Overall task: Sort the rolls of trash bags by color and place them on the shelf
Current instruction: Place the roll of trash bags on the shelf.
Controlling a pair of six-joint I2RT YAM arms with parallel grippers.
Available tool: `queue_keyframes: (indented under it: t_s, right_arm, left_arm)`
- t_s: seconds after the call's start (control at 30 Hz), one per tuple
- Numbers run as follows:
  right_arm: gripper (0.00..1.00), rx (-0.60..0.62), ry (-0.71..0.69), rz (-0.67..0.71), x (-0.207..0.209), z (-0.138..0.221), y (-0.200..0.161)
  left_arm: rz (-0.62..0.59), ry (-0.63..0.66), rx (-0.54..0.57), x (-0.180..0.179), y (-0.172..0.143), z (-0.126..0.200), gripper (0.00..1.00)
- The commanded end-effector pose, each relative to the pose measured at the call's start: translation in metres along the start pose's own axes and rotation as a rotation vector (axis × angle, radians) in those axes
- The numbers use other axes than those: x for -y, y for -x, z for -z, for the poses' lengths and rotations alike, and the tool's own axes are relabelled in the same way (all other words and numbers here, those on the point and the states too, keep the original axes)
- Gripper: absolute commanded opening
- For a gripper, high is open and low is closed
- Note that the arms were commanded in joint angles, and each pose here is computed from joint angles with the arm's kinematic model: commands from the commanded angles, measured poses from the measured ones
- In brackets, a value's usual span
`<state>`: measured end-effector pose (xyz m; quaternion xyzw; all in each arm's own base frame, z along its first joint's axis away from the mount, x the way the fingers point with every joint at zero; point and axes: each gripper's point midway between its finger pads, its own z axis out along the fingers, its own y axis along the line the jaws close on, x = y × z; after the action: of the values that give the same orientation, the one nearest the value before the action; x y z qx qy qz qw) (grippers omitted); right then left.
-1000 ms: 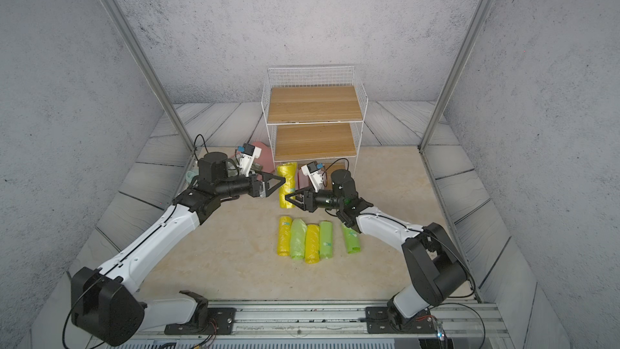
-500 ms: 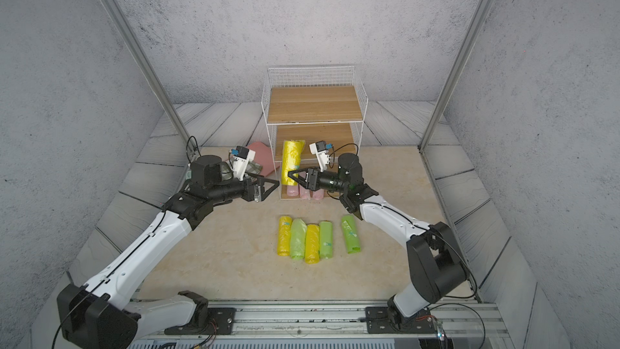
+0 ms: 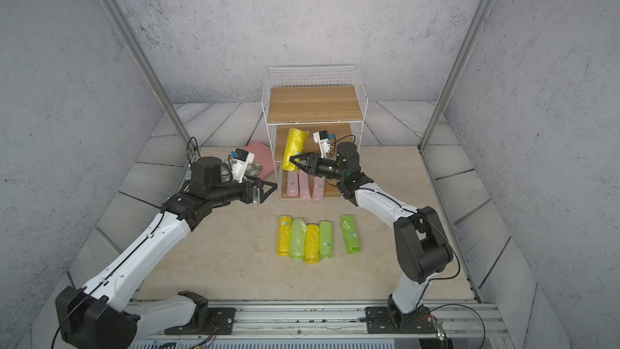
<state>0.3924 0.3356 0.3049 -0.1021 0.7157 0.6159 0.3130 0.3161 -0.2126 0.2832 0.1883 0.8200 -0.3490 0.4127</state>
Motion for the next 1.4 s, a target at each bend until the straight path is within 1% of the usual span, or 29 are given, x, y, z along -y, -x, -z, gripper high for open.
queue_keyframes:
  t_s: [0.0, 0.2, 0.57, 0.9, 1.1, 1.2, 1.37]
  right_arm:
    - [0.02, 0.05, 0.017, 0.02, -0.008, -0.006, 0.023]
    - [0.07, 0.047, -0.013, -0.018, 0.002, -0.016, 0.034]
    - [0.16, 0.041, -0.072, -0.093, 0.031, -0.033, 0.042]
    - [0.31, 0.004, -0.091, -0.136, 0.043, -0.047, 0.045]
    - [0.47, -0.017, -0.097, -0.148, 0.046, -0.046, 0.039]
    - [0.53, -0.022, -0.099, -0.142, 0.045, -0.045, 0.038]
    - [0.56, -0.028, -0.099, -0.132, 0.043, -0.044, 0.037]
  left_arm:
    - [-0.02, 0.028, 0.005, -0.006, -0.002, 0.005, 0.97]
    - [-0.028, 0.095, -0.019, -0.019, -0.011, 0.004, 0.97]
    - [-0.019, 0.127, -0.069, -0.028, -0.029, 0.003, 0.97]
    - [-0.022, 0.14, -0.09, -0.031, -0.035, 0.002, 0.97]
    - [-0.021, 0.137, -0.094, -0.032, -0.036, 0.001, 0.97]
    - [-0.02, 0.137, -0.096, -0.032, -0.036, 0.0, 0.97]
    - [-0.021, 0.136, -0.094, -0.031, -0.035, 0.0, 0.97]
